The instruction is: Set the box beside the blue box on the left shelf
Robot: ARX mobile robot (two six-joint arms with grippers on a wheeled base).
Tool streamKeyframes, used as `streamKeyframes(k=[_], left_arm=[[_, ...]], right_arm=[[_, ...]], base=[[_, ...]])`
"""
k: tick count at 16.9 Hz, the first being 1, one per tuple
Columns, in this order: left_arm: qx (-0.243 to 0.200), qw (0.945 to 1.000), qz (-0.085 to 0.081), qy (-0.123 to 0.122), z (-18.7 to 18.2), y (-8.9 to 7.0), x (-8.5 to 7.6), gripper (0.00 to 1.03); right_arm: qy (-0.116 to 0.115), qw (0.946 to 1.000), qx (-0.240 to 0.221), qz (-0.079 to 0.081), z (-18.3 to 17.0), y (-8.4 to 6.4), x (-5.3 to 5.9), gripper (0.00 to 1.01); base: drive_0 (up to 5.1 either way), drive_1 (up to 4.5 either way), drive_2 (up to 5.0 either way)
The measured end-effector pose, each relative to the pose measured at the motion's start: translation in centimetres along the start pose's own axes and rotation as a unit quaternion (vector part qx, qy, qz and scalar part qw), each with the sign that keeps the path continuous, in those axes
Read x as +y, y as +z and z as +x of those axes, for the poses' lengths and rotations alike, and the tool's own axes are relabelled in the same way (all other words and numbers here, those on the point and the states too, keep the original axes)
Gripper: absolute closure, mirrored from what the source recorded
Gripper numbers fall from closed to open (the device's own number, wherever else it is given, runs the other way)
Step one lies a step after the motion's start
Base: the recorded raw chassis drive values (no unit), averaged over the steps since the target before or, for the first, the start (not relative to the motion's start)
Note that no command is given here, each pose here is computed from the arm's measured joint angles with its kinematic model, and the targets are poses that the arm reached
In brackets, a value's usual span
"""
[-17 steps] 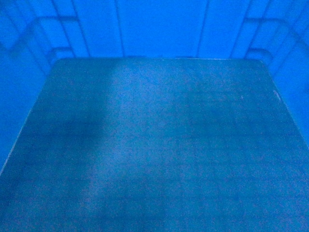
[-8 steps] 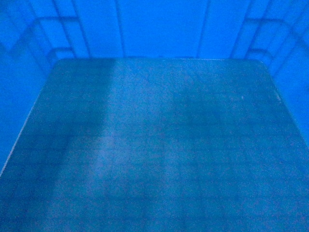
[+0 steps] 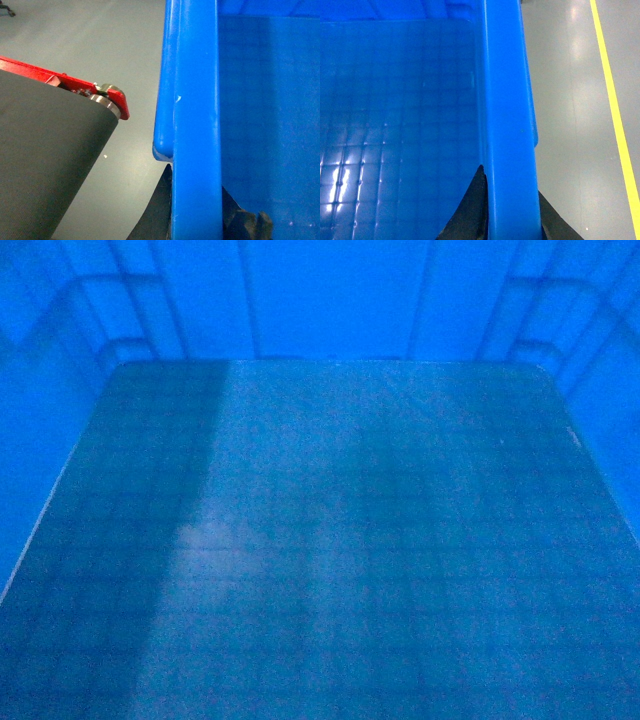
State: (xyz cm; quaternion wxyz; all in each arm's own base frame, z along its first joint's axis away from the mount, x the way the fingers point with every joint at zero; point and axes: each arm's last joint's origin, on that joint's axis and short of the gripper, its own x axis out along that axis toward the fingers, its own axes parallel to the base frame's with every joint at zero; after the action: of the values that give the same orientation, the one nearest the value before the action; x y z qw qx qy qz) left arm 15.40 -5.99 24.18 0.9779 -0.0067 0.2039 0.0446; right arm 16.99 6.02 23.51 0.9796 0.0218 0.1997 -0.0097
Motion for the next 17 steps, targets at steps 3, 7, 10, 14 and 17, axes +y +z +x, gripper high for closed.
streamKeyframes(k=[3,7,10,14,17], left_arm=[[0.0,1.0,0.0,0.0,0.0,0.0,0.0,0.94],[0.0,1.0,0.0,0.0,0.0,0.0,-0.01,0.94],[0.0,1.0,0.0,0.0,0.0,0.0,0.0,0.94],[0.0,1.0,0.0,-0.001,0.01,0.0,-0.01,0.94],[0.001,1.0,0.001,0.0,0.01,-0.03,-0.01,0.94]], right_arm=[[0.0,1.0,0.0,0.0,0.0,0.0,0.0,0.92],[0.0,1.0,0.0,0.0,0.0,0.0,0.0,0.92],[0.0,1.0,0.0,0.0,0.0,0.0,0.0,0.92],[-0.002,1.0,0.0,0.0,-0.01,0.0,-0.01,0.92],[-0.002,1.0,0.0,0.0,-0.01,0.0,-0.01,0.92]], base=[[-1.7,-1.7,-1.7],[-1.7,-1.7,-1.7],[-1.7,-1.7,-1.7],[-1.3,-1.27,-1.3],[0.0,0.0,0.0]])
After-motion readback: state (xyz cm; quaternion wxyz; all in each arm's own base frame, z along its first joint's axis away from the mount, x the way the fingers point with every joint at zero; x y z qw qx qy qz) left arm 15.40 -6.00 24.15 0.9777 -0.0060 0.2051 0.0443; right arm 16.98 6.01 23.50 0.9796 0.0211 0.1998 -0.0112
